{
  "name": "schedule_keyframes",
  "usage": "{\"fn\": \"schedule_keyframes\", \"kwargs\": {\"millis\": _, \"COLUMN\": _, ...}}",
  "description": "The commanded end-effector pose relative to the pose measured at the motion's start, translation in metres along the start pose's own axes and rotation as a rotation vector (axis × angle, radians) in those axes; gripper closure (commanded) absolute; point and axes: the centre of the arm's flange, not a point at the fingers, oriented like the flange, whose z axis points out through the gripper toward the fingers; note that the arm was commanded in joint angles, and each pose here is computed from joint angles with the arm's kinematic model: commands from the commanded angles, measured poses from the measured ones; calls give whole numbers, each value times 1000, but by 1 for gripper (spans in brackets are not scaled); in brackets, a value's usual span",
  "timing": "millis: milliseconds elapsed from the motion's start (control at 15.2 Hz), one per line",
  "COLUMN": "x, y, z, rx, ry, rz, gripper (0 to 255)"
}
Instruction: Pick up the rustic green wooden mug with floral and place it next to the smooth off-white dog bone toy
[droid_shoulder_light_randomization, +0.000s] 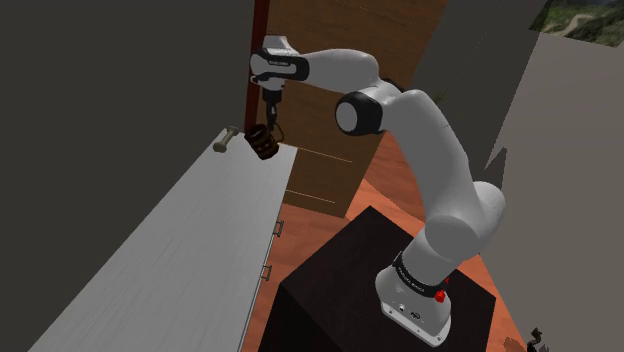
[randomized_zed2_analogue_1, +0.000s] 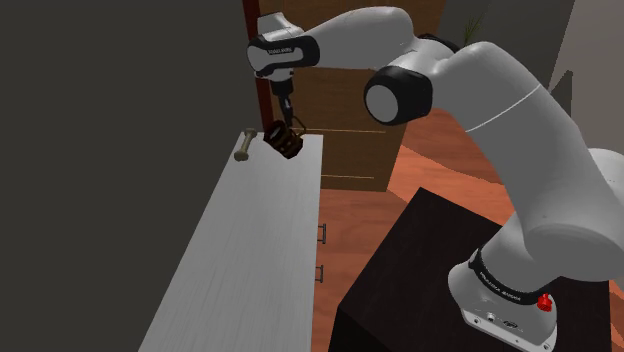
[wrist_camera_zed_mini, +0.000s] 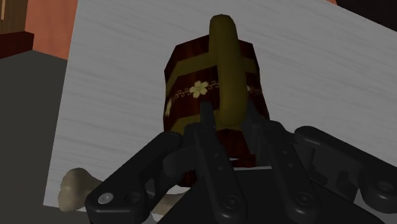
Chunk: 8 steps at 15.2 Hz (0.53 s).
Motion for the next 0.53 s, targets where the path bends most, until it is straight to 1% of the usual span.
{"fn": "schedule_keyframes", "kwargs": {"millis": 0, "x": 2, "y": 2, "z": 10, "rx": -2, "ry": 1, "rz": 0, "gripper": 255}}
{"fn": "schedule_keyframes", "kwargs": {"millis": 462, "x": 5, "y": 5, "z": 46, "rx": -2, "ry": 1, "rz": 0, "gripper": 255}}
